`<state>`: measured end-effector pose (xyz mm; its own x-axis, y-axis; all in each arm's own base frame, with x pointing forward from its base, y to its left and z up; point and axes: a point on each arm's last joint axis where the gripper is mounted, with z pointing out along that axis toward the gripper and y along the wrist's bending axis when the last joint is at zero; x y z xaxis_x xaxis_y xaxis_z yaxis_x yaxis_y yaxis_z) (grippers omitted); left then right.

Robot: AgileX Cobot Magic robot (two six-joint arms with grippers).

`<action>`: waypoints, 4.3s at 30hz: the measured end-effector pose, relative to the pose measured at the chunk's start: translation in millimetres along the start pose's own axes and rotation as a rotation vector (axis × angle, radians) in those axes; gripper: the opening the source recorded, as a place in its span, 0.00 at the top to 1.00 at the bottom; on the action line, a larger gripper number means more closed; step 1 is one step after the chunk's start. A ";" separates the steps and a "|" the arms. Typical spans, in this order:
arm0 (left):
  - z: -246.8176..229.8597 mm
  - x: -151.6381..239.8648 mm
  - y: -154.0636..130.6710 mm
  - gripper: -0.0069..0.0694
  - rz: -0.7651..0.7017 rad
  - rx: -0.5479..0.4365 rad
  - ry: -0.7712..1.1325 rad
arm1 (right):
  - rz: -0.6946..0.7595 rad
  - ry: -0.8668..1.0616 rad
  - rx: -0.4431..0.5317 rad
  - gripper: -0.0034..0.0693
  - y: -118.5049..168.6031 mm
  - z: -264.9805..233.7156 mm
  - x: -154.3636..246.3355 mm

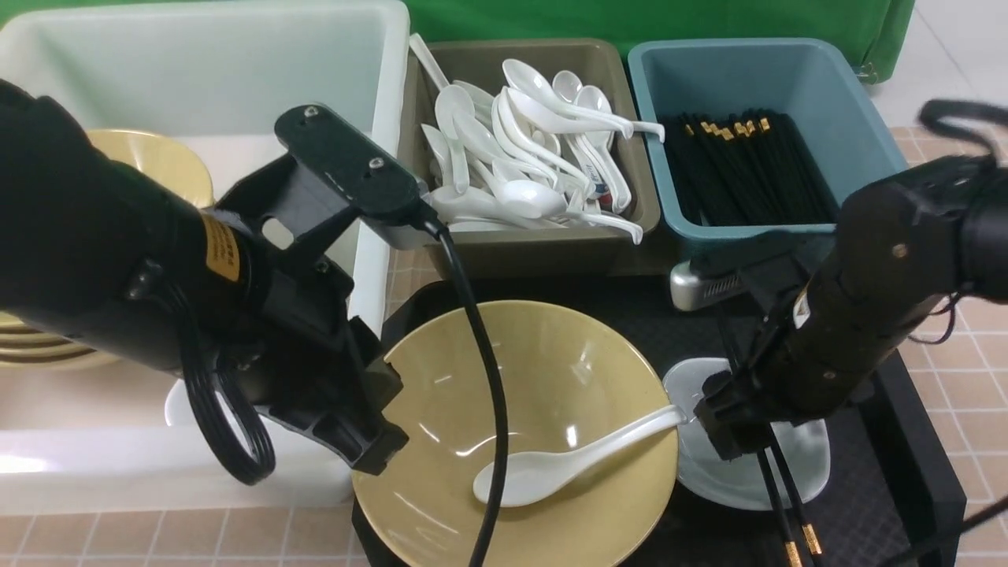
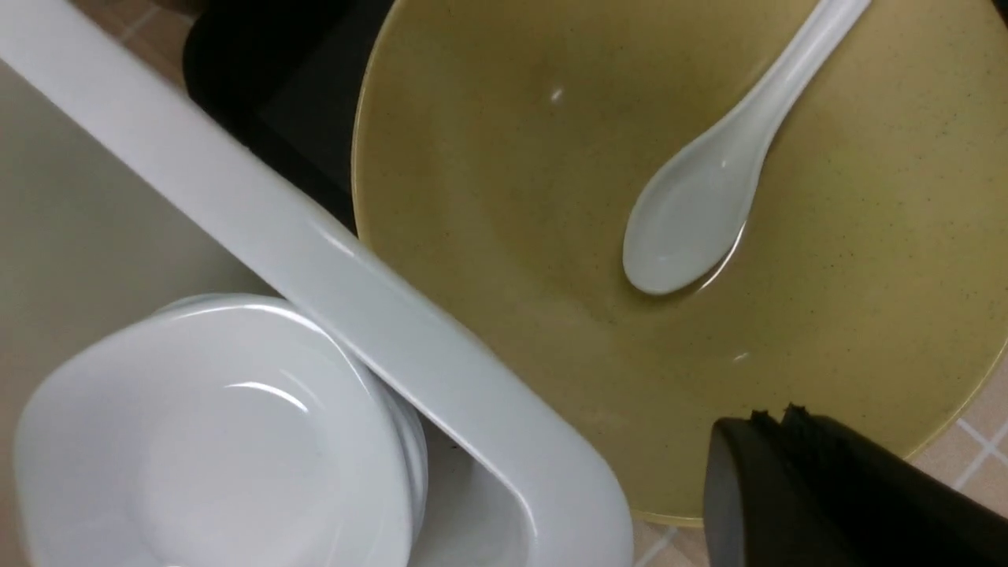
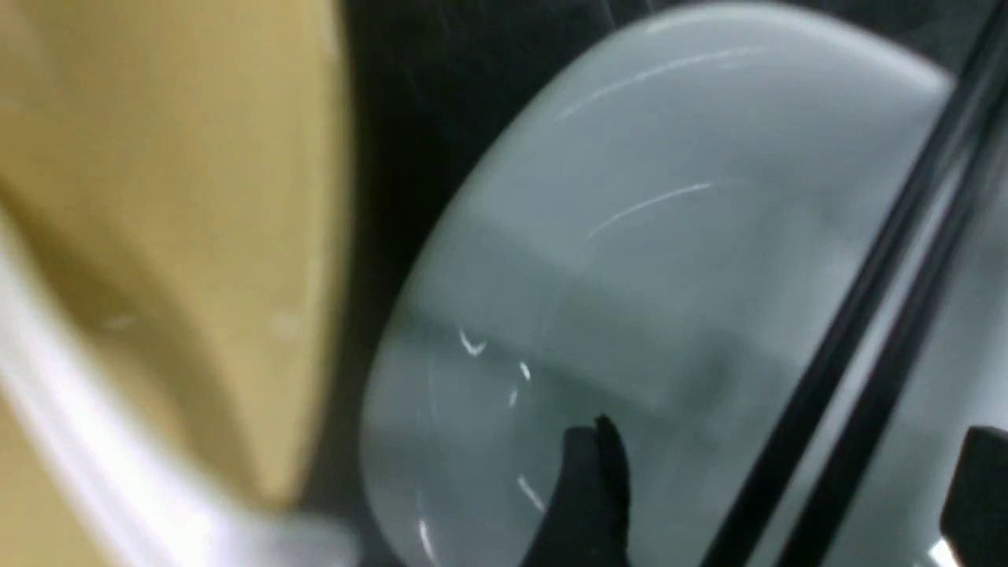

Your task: On brown table put chopsticks spoon bowls plates into blue grey white boxes.

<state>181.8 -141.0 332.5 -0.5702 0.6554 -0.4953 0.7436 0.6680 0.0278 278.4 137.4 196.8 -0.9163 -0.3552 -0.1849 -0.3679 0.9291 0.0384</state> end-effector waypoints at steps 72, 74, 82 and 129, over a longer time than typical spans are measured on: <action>-22.2 52.2 42.4 0.91 -0.085 -0.106 -0.308 | -1.146 -0.140 -0.209 0.29 99.5 -101.4 -55.6; -22.5 50.6 41.4 0.91 -0.078 -0.095 -0.327 | -1.219 -0.109 -0.223 0.29 104.9 -89.9 -51.2; -23.7 46.4 38.3 0.91 -0.054 -0.064 -0.373 | -1.275 0.030 -0.249 0.29 108.7 -32.6 -57.1; 22.2 -53.5 133.0 0.91 -0.223 -0.065 -0.210 | -0.275 -0.810 -0.016 0.27 21.7 -49.6 -211.2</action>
<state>318.9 -95.1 343.4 -0.6272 0.4073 -0.6638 0.5806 0.8127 -0.0500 456.0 227.4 285.4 -0.4006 -0.3787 -0.8343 -0.5684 0.8169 -0.0979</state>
